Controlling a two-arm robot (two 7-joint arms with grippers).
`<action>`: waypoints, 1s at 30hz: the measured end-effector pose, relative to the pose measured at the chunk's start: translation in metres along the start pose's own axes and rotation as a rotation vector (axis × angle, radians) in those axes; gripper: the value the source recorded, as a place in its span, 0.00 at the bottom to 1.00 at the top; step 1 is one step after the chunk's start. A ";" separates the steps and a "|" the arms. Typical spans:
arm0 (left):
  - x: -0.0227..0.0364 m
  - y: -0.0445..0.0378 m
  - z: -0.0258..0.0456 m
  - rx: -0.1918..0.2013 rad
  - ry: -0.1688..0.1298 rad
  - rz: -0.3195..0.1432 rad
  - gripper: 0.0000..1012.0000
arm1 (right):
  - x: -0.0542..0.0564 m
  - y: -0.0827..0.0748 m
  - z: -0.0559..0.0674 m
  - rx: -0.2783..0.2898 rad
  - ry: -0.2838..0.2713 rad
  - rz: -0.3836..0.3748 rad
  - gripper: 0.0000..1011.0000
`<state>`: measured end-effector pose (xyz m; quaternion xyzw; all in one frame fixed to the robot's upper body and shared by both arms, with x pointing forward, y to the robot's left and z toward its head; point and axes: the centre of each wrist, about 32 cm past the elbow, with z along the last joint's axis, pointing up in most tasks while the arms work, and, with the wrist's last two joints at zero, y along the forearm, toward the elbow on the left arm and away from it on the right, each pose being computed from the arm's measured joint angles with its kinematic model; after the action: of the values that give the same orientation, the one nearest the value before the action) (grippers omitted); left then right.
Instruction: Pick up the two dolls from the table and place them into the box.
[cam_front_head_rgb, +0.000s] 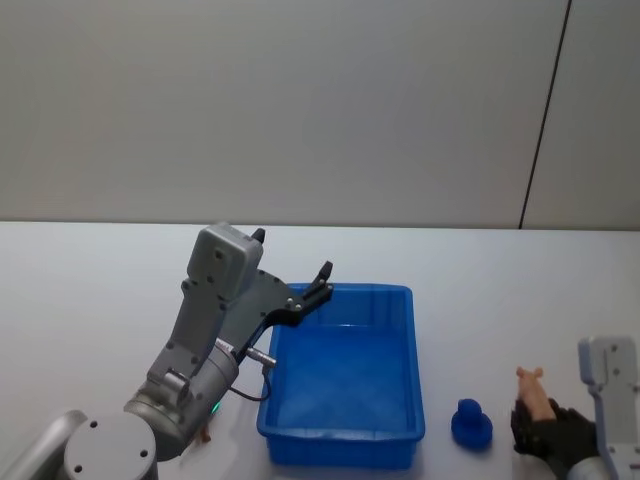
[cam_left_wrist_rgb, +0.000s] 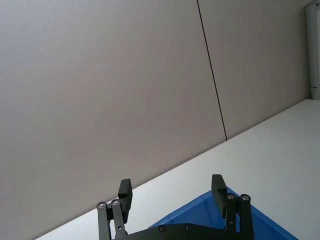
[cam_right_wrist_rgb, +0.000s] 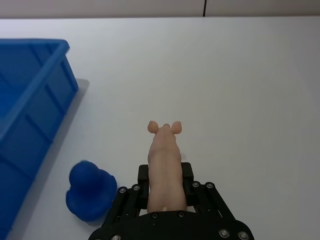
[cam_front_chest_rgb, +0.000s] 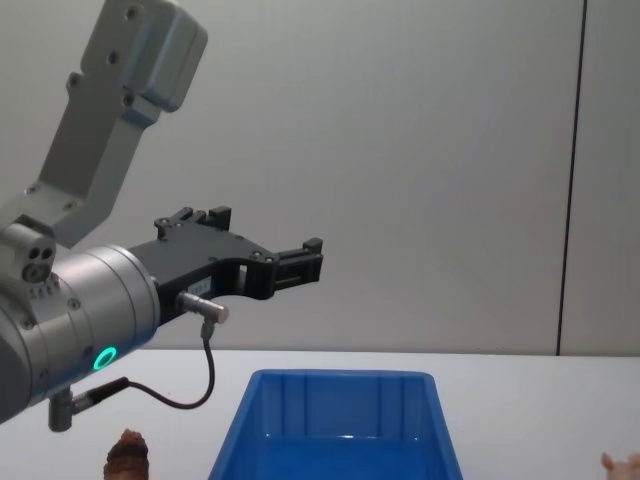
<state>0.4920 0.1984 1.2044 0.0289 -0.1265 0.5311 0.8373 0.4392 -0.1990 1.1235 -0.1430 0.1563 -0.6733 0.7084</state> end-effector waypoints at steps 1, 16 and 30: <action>0.0000 0.0000 0.0000 0.000 0.000 0.000 0.99 | 0.000 -0.001 0.002 0.012 -0.001 0.006 0.37; 0.0000 0.0000 0.0000 0.000 0.000 0.000 0.99 | -0.006 -0.008 0.026 0.183 -0.026 0.100 0.37; 0.0000 0.0000 0.0000 0.000 0.000 0.000 0.99 | -0.017 -0.007 0.050 0.332 -0.062 0.275 0.37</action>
<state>0.4920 0.1984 1.2044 0.0289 -0.1265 0.5311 0.8373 0.4523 -0.1829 1.1722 -0.0224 0.0395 -0.5822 0.8118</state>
